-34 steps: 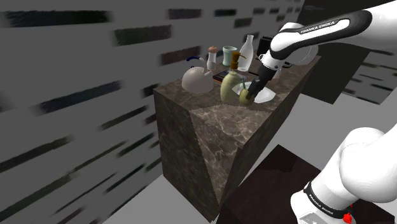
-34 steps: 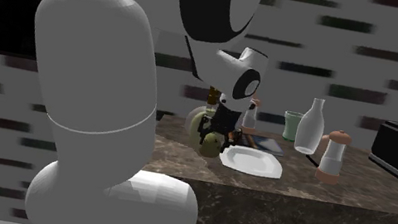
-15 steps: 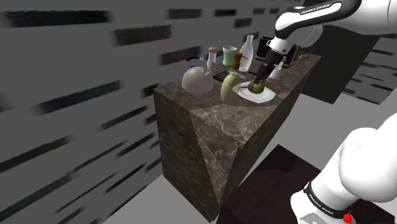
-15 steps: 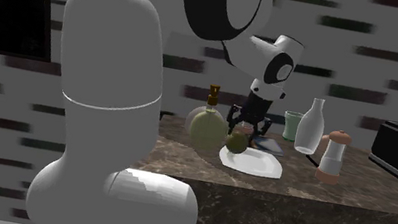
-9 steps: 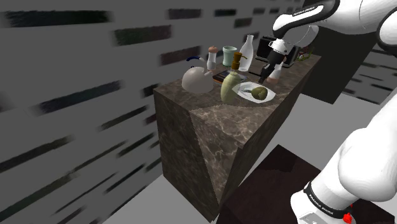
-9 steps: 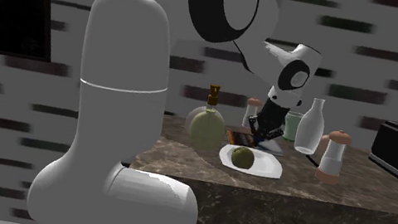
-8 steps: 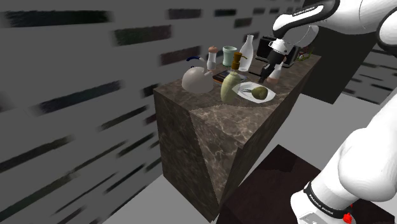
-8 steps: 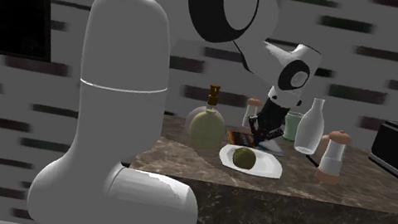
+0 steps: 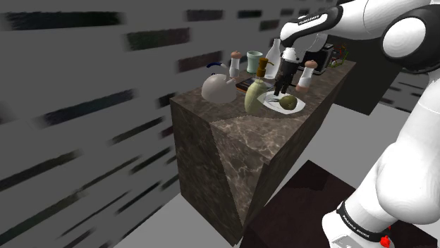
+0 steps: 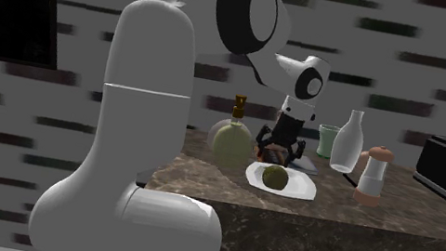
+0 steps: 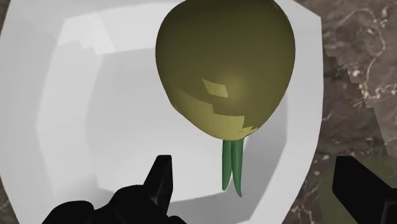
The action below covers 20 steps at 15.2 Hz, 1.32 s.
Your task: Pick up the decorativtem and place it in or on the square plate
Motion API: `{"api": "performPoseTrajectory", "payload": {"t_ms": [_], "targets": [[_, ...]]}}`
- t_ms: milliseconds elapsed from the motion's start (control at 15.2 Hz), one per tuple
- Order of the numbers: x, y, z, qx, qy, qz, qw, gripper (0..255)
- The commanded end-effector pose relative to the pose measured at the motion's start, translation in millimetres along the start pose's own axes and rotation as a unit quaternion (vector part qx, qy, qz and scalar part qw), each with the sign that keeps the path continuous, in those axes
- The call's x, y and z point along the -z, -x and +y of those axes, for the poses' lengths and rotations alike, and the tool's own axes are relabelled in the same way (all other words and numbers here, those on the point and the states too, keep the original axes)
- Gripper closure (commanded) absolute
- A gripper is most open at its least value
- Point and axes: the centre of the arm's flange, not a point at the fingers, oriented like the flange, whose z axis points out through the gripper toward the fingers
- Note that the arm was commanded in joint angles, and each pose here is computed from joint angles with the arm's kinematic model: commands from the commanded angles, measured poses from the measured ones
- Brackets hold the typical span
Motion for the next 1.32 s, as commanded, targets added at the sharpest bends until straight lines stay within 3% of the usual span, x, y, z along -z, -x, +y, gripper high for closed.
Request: {"api": "performPoseTrajectory", "payload": {"t_ms": [0, 264, 792, 858, 1254], "targets": [[-11, -2, 0, 0.0, 0.0, -0.003, 1.0, 0], [-35, -2, 0, 0.0, 0.0, -0.003, 1.0, 0], [-35, -2, 0, 0.0, 0.0, -0.003, 1.0, 0], [-35, -2, 0, 0.0, 0.0, -0.003, 1.0, 255], [-35, -1, 0, 0.0, 0.0, -0.003, 1.0, 255]]}}
